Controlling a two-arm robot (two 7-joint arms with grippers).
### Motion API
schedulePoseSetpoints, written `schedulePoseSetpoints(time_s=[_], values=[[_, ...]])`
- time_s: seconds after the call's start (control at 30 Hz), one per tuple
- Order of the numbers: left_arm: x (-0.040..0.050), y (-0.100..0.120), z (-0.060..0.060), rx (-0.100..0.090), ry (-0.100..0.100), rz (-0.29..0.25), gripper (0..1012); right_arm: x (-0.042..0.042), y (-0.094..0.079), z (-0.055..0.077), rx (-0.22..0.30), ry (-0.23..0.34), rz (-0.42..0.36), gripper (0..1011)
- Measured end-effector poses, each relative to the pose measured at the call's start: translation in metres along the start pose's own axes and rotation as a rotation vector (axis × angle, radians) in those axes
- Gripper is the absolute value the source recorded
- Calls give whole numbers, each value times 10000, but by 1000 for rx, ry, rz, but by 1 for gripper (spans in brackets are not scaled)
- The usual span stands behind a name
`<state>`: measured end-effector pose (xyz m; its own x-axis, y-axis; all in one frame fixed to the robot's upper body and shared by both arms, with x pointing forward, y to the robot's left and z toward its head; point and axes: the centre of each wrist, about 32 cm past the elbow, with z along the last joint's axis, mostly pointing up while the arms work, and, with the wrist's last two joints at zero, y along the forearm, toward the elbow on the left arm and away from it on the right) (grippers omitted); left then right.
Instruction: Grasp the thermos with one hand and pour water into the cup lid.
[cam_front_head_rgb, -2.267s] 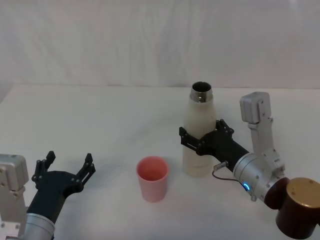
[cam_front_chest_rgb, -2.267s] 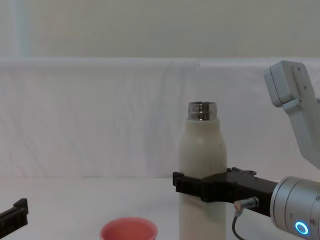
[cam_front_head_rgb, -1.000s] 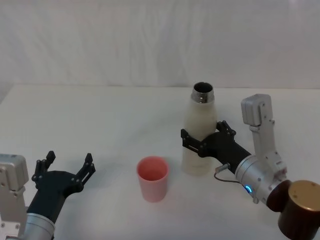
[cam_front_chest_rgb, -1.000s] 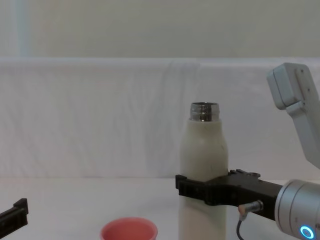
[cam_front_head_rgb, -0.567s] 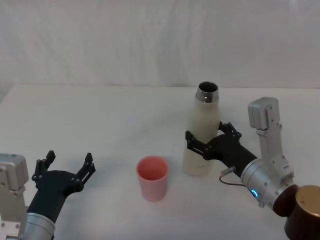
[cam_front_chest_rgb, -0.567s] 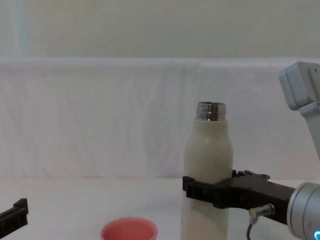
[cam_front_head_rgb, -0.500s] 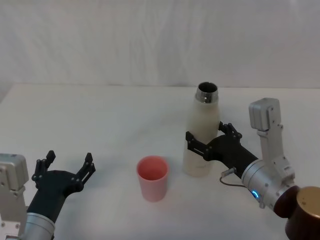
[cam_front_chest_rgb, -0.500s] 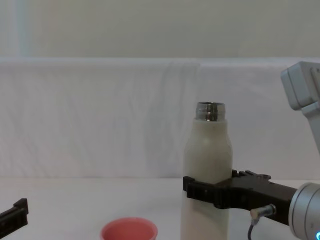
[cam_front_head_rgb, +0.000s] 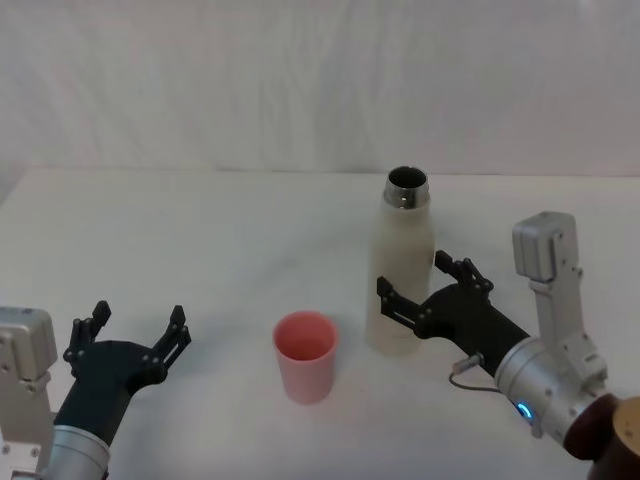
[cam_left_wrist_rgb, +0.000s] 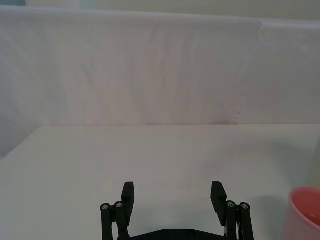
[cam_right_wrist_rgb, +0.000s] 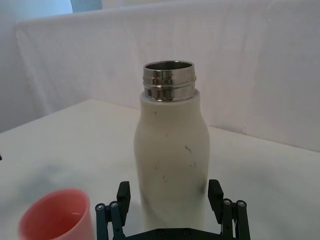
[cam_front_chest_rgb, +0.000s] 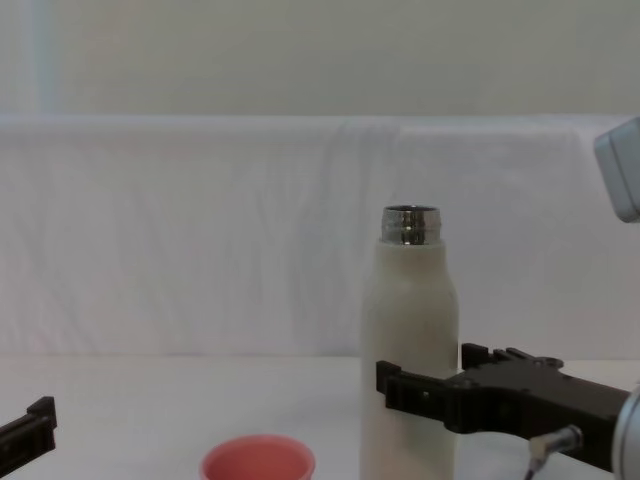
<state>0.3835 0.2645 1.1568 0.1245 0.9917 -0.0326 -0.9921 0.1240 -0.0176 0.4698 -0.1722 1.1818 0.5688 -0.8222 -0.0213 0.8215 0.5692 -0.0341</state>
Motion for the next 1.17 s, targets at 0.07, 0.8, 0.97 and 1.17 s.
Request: schedulePoseSetpoints(time_s=[0.07, 0.8, 0.97, 1.17], values=[[0, 0, 0, 0, 0, 0, 1001, -12, -54, -2, 1, -1, -1, 1001], [0, 0, 0, 0, 0, 0, 1001, -135, -510, -157, -6, 17, 12, 1001], [0, 0, 0, 0, 0, 0, 1001, -133, -503, -151, -4, 16, 12, 1001], [0, 0, 0, 0, 0, 0, 1001, -131, -497, -147, -4, 16, 13, 1001]])
